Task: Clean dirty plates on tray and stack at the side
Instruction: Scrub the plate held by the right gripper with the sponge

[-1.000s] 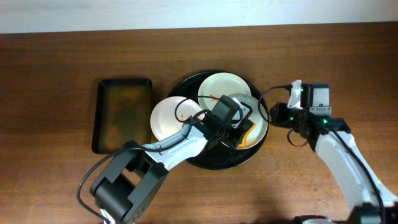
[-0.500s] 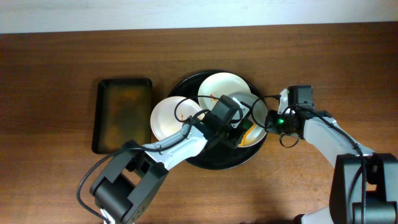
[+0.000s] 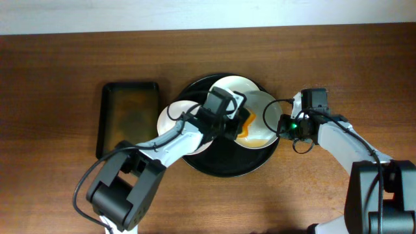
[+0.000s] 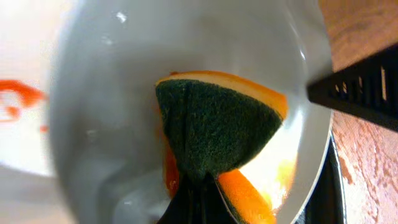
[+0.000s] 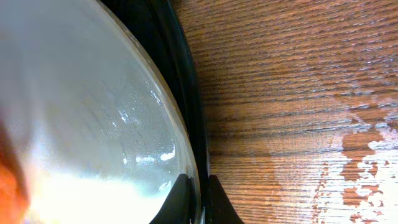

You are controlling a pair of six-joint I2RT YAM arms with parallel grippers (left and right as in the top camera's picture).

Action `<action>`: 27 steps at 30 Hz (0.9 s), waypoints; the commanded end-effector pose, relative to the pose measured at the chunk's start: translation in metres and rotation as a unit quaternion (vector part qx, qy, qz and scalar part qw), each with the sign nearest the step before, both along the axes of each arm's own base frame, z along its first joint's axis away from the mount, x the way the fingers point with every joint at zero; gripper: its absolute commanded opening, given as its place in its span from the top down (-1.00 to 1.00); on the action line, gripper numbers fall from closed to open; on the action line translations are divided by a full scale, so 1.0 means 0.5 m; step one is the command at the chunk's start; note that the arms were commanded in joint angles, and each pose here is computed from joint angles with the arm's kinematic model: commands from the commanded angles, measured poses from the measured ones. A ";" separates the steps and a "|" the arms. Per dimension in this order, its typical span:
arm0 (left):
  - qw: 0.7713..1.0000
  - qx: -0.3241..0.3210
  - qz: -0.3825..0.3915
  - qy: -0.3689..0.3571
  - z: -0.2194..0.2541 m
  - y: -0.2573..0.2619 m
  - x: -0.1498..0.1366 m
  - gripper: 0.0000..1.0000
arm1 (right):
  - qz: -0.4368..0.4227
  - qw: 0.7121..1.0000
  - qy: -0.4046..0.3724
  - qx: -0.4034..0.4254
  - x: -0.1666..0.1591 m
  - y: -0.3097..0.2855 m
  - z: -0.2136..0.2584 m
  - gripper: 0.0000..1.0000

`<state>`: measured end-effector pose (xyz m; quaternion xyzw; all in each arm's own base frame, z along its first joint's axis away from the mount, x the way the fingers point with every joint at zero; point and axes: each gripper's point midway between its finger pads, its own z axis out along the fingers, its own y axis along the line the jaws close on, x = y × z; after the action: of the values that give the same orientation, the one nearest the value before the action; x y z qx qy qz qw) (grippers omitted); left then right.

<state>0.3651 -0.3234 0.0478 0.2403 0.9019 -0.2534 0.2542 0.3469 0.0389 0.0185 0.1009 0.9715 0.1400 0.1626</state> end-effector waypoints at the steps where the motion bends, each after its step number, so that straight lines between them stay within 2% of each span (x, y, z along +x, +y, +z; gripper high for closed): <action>1: 1.000 0.000 0.030 -0.004 0.003 0.019 0.031 1.00 | -0.002 1.000 0.015 -0.006 -0.009 -0.006 -0.015 0.92; 9: 1.000 -0.017 0.011 0.008 0.009 0.004 0.017 1.00 | -0.003 1.000 -0.027 -0.005 -0.001 -0.005 0.053 0.92; 19: 0.999 -0.040 0.008 -0.024 0.089 -0.001 0.017 1.00 | 0.004 0.997 0.076 0.016 -0.102 0.010 0.035 0.92; 27: 0.999 -0.021 -0.041 -0.022 0.077 -0.076 -0.066 1.00 | 0.004 0.997 0.080 0.016 -0.106 0.010 0.035 0.92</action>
<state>0.3420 -0.3464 0.0665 0.2614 0.8900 -0.2772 0.2505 0.2938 0.0453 0.0325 0.1162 0.9786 0.1519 0.0753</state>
